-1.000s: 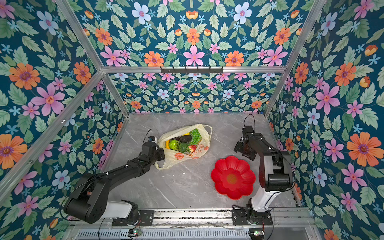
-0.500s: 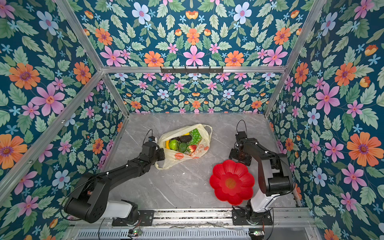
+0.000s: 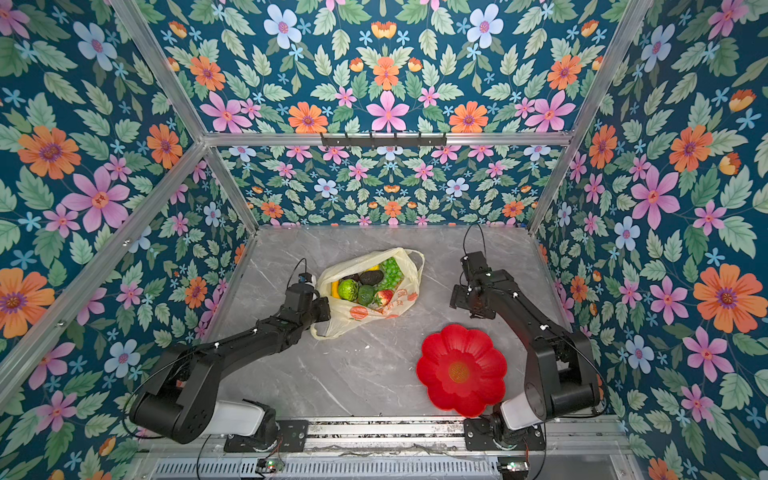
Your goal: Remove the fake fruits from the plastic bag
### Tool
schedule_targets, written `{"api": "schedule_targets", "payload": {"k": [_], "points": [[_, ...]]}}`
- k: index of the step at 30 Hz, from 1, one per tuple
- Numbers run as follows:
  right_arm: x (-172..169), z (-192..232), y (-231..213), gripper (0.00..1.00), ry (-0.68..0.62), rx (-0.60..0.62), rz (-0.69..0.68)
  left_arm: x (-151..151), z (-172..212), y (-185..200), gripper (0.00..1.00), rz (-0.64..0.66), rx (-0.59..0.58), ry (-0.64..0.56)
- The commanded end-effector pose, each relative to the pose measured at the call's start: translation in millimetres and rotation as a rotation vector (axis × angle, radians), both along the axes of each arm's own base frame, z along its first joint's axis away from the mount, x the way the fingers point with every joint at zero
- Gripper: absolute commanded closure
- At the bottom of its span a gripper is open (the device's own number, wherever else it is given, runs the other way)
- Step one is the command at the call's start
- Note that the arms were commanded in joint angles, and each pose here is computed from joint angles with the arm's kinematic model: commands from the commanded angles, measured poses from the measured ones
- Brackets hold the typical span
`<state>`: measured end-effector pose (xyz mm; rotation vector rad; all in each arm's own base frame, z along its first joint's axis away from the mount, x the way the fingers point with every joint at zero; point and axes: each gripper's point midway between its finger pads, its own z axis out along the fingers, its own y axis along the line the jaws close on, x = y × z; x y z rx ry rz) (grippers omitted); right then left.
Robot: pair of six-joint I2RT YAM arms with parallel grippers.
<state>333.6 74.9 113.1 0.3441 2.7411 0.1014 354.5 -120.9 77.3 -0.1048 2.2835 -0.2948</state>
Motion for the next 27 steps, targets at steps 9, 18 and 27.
{"api": "schedule_targets", "payload": {"k": [9,18,27], "points": [[70.4,10.1,121.9,0.18,-0.096,0.064,0.317,1.7,3.5,-1.3,0.97,-0.008,0.006,-0.011],[108.6,-21.1,146.3,0.42,-0.048,0.074,0.331,2.1,0.8,-0.5,0.97,-0.006,0.024,-0.002],[103.5,-25.5,133.1,0.89,-0.058,0.046,0.257,4.8,-8.8,-8.6,0.97,-0.013,0.001,0.014]]}}
